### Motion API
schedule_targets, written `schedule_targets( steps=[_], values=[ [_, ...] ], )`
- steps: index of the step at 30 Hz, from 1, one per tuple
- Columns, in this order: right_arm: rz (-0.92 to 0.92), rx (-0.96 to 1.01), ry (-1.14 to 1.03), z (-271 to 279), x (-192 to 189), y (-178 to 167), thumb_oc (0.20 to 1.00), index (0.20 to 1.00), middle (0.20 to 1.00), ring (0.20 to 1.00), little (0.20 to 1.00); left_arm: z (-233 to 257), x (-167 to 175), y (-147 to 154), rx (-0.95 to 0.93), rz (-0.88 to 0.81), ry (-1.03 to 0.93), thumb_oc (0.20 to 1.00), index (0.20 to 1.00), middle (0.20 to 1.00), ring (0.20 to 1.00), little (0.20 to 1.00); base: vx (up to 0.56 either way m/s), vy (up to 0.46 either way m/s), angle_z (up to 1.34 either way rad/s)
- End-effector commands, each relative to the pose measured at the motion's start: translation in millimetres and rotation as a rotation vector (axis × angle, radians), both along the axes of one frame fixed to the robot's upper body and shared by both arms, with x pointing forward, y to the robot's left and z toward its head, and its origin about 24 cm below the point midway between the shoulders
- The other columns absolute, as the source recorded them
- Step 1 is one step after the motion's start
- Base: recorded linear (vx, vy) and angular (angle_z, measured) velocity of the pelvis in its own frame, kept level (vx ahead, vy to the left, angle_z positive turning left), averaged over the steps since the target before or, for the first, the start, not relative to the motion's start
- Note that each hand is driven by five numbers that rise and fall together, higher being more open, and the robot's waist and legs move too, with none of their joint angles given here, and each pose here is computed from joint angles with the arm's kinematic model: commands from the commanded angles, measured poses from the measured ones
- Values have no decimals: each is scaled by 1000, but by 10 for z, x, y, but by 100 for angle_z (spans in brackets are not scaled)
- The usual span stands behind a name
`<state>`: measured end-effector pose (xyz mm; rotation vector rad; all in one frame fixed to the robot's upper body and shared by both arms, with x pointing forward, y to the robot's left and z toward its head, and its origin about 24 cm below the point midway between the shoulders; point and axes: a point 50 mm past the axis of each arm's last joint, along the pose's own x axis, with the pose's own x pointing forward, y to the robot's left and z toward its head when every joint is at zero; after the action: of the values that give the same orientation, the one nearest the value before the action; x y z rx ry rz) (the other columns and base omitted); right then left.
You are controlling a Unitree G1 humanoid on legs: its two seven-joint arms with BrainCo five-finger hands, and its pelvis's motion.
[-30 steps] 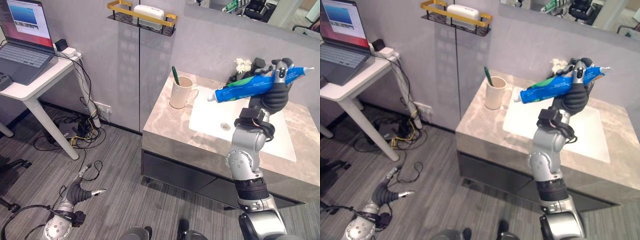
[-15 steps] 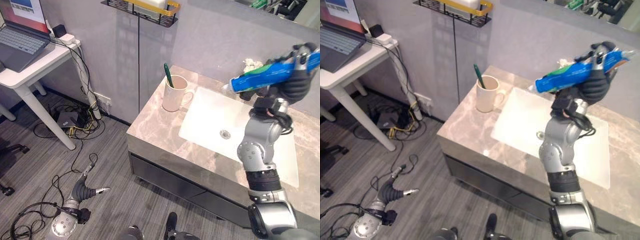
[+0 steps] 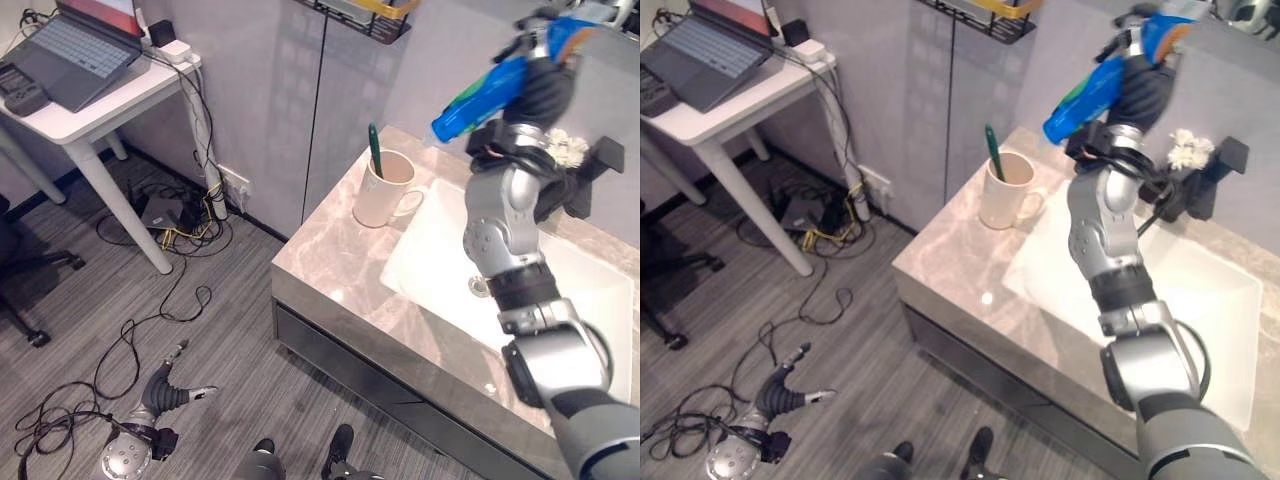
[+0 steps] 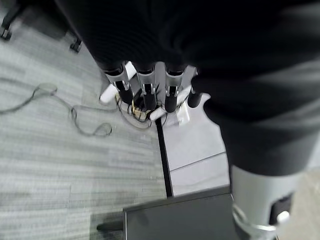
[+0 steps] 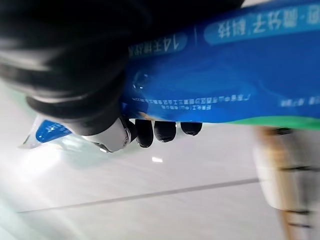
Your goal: Put brush and paste in cup on sink, flatten towel.
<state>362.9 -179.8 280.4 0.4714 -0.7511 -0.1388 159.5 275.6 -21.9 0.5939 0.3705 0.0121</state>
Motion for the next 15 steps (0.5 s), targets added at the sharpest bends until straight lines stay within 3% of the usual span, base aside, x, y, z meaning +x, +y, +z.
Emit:
schedule_targets(
  steps=[1,15],
  values=[
    [-17,-74,-151,369,-129,-38,200,200,200,200,200,236,111,-27,10,-105,-95,1000,1000,1000,1000,1000,-1,-31,2],
    [25,-96,-104,226,-79,66,200,200,200,200,200,159,137,-116,24,-143,-67,1000,1000,1000,1000,1000,1,-5,6]
  ],
)
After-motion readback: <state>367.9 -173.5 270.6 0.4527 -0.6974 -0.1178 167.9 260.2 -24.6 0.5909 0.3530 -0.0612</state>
